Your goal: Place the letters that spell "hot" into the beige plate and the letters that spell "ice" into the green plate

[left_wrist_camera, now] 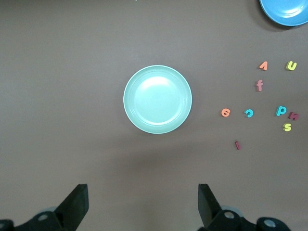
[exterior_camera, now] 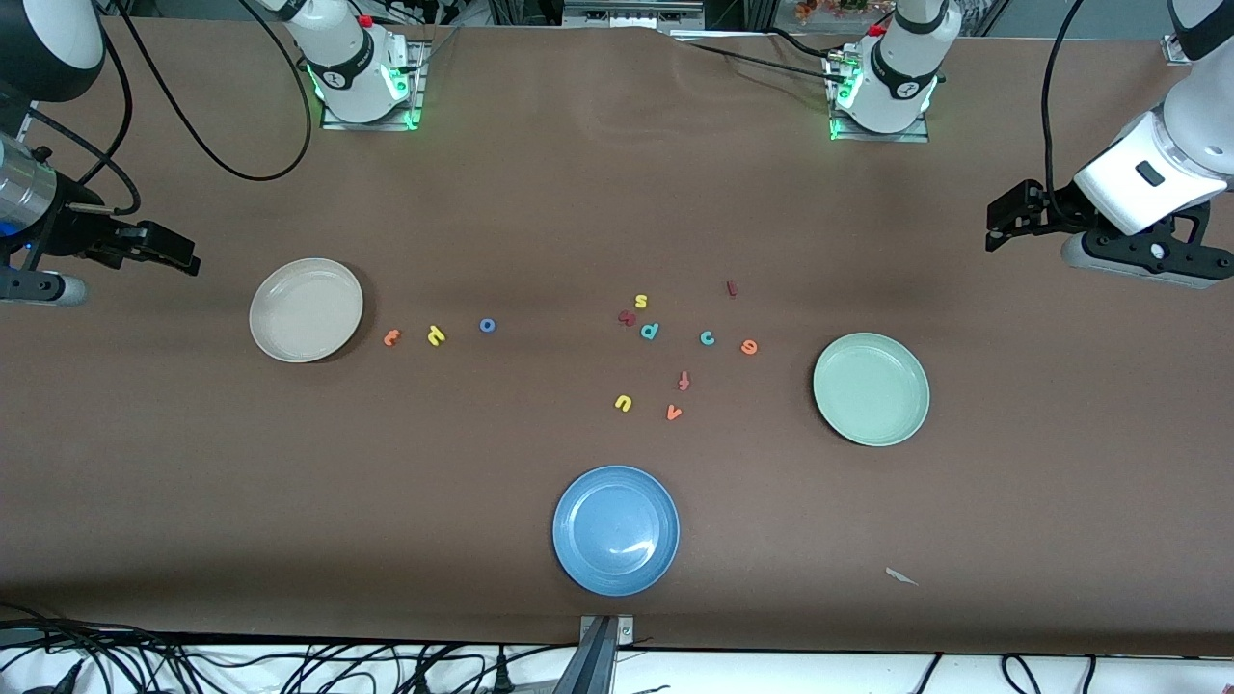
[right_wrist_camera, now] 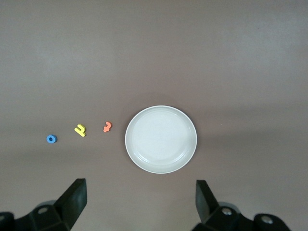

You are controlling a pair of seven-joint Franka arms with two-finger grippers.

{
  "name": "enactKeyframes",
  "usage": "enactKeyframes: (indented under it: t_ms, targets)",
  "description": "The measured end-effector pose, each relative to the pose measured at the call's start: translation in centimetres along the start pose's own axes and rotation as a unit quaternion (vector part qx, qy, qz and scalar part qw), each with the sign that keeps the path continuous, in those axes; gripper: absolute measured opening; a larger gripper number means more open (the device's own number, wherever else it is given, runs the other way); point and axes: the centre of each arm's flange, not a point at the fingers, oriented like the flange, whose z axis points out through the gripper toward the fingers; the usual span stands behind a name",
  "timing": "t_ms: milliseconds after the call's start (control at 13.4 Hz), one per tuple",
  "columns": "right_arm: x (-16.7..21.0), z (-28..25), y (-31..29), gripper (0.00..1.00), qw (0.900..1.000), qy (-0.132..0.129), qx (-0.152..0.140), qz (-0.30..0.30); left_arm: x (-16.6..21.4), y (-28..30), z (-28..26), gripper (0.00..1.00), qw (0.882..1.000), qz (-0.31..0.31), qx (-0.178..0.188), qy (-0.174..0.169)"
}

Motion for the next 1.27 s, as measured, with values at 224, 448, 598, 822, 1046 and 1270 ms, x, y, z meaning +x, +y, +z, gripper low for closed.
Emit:
enactKeyframes:
  t_ms: [224, 448, 598, 822, 1046, 1270]
  targets:
    - [-0.03, 0.06, 0.0, 1.0, 1.0, -0.002, 0.0, 0.0, 0.0, 0.0, 0.0, 1.0, 1.0, 0.0, 0.0, 0.0]
    - [-0.01, 0.1, 0.01, 1.0, 1.0, -0.003, 0.0, 0.0, 0.01, 0.0, 0.01, 1.0, 1.0, 0.0, 0.0, 0.0]
    - [0.03, 0.16, 0.15, 1.0, 1.0, -0.003, -0.006, 0.0, 0.01, 0.0, 0.02, 1.0, 1.0, 0.0, 0.0, 0.0]
    - [0.08, 0.22, 0.42, 1.0, 1.0, -0.002, -0.03, -0.004, 0.01, 0.0, 0.02, 1.0, 1.0, 0.0, 0.0, 0.0]
    - [0.11, 0.3, 0.24, 1.0, 0.999, -0.002, -0.033, -0.006, 0.01, 0.0, 0.02, 1.0, 1.0, 0.0, 0.0, 0.0]
    - [0.1, 0.32, 0.04, 1.0, 0.999, -0.002, -0.033, -0.008, 0.01, 0.0, 0.02, 1.0, 1.0, 0.0, 0.0, 0.0]
